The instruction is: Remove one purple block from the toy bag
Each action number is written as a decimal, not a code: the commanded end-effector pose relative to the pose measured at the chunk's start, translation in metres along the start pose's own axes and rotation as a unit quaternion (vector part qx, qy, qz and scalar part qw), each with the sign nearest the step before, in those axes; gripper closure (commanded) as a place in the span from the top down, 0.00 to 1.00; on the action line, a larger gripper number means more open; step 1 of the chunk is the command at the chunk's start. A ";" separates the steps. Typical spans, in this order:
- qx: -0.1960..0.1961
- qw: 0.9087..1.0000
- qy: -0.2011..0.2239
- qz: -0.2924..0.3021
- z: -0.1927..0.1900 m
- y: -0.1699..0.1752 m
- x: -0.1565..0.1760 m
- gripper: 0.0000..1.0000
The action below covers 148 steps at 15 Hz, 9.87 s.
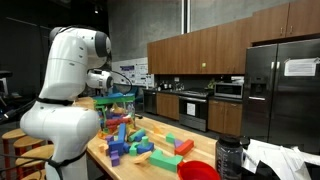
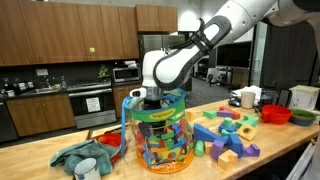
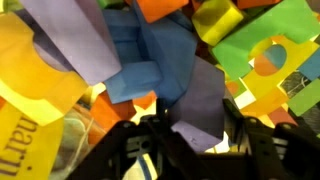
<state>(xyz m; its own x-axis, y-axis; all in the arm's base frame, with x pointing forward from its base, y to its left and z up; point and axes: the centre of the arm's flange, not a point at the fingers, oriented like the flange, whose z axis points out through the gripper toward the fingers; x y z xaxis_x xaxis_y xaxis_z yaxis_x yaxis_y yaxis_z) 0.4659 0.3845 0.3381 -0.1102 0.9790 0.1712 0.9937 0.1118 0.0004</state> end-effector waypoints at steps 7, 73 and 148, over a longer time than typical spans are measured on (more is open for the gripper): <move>-0.064 0.997 -0.025 -0.023 -0.148 0.046 -0.042 0.30; -0.038 0.994 -0.086 -0.063 -0.028 0.013 -0.008 0.16; -0.225 0.927 -0.271 0.129 -0.032 -0.243 -0.144 0.16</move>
<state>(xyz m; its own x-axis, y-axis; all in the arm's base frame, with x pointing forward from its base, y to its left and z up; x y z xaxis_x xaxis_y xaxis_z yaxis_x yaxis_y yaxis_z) 0.2595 0.2318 0.3616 0.2657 0.9286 -0.2591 0.9014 -0.1440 0.4083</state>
